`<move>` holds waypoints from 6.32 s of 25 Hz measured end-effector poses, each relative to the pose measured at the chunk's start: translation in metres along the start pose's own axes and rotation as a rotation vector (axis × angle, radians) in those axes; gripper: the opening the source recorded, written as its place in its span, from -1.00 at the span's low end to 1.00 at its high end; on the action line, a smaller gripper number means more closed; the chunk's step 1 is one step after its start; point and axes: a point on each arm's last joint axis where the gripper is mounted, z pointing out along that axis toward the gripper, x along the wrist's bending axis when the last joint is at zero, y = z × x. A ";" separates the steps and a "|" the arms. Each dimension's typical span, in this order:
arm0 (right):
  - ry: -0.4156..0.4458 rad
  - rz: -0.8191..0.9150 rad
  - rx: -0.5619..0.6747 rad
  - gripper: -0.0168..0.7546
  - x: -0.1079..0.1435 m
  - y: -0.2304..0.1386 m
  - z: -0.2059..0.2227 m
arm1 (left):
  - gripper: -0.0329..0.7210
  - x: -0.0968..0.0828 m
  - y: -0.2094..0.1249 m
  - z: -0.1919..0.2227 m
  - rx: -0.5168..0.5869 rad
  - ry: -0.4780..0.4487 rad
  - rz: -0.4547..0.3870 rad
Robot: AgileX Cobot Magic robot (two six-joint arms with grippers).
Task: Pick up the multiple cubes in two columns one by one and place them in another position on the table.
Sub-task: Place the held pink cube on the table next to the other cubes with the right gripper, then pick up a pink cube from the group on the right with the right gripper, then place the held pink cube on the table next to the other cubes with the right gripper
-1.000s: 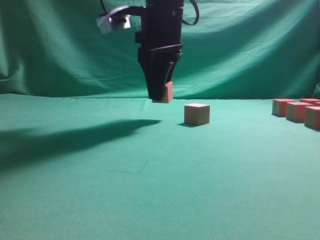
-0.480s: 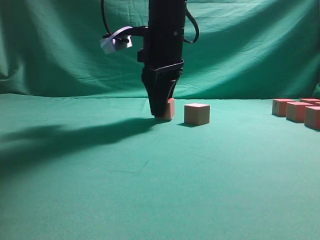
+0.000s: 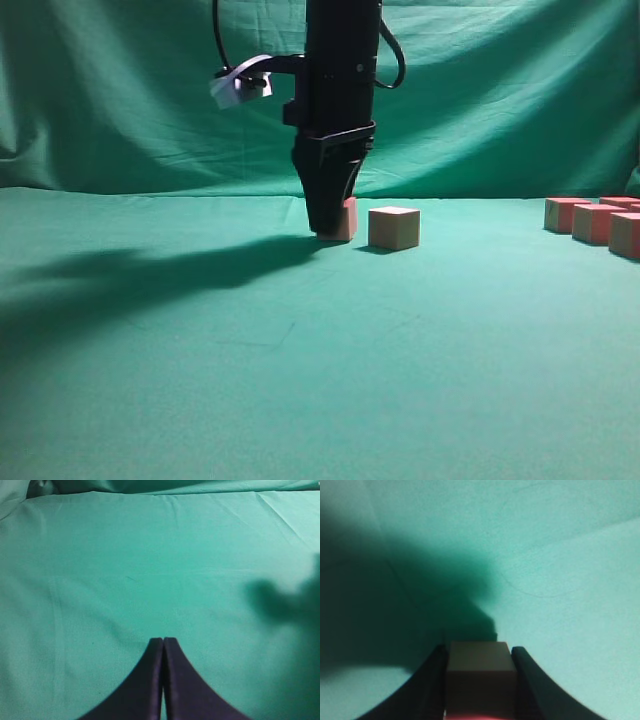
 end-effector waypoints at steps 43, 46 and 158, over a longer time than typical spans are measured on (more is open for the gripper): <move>-0.349 0.714 -0.370 0.44 0.039 -0.097 -0.301 | -0.91 0.000 0.000 0.000 0.000 0.000 0.000; -0.344 0.796 -0.349 0.44 0.060 -0.131 -0.307 | -0.91 0.000 0.000 0.000 0.000 0.000 0.000; 0.029 0.772 -0.051 -0.27 0.040 0.050 -0.026 | -0.91 0.000 0.000 0.000 0.000 0.000 0.000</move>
